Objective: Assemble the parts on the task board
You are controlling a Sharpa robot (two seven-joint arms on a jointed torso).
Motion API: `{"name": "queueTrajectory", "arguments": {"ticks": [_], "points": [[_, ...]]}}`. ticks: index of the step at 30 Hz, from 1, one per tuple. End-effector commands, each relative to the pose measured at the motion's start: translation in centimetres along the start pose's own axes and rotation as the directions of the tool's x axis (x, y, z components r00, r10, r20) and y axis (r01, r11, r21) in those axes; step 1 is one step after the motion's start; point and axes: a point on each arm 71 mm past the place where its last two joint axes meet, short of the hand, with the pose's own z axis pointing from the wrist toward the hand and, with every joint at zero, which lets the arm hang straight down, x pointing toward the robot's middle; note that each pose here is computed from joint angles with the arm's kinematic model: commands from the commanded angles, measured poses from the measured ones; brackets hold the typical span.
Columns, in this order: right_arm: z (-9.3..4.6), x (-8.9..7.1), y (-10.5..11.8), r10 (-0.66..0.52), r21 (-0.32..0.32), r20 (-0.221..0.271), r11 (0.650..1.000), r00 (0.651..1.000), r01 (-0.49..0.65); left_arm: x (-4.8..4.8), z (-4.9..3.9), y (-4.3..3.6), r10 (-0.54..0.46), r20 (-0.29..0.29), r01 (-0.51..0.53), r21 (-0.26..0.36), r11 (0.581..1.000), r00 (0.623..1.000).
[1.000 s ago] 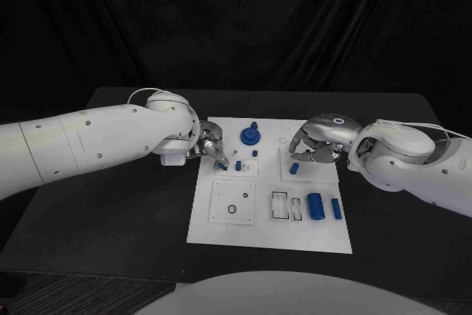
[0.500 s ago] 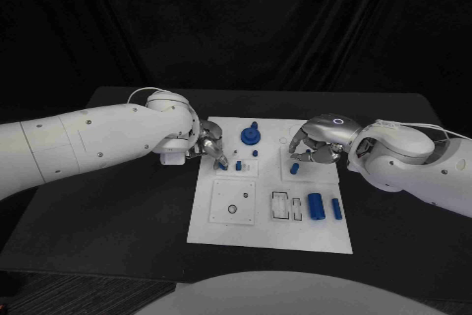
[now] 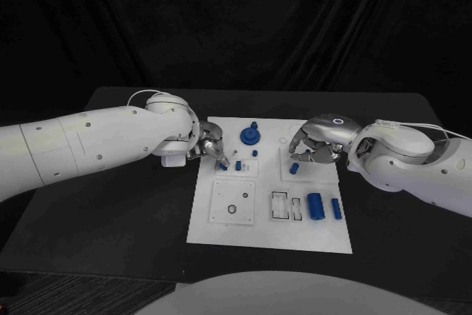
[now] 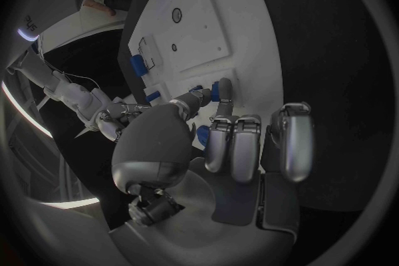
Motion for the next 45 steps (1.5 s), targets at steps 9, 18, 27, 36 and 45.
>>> {"name": "queueTrajectory", "arguments": {"ticks": [9,18,27,36,45], "points": [[-0.03,0.18,-0.09,0.004,0.019,-0.007,1.000,1.000,-0.004,0.55,-0.02,-0.37,-0.007,0.012,0.006,0.024,1.000,1.000],[-0.08,0.24,-0.13,0.004,0.020,-0.010,1.000,1.000,-0.004,0.63,-0.28,-0.27,-0.019,0.031,0.018,0.026,0.999,0.999],[-0.16,0.25,-0.17,0.005,0.022,-0.010,1.000,1.000,-0.005,0.74,-0.66,-0.21,-0.037,0.062,0.036,0.025,0.999,0.997],[-0.17,0.25,-0.16,0.005,0.023,-0.009,1.000,1.000,-0.005,0.47,-0.64,0.29,-0.050,0.079,0.049,0.012,0.999,0.996],[-0.15,0.26,-0.13,0.005,0.023,-0.010,1.000,1.000,-0.005,0.50,-0.62,0.31,-0.049,0.076,0.048,0.010,0.999,0.996]]}}
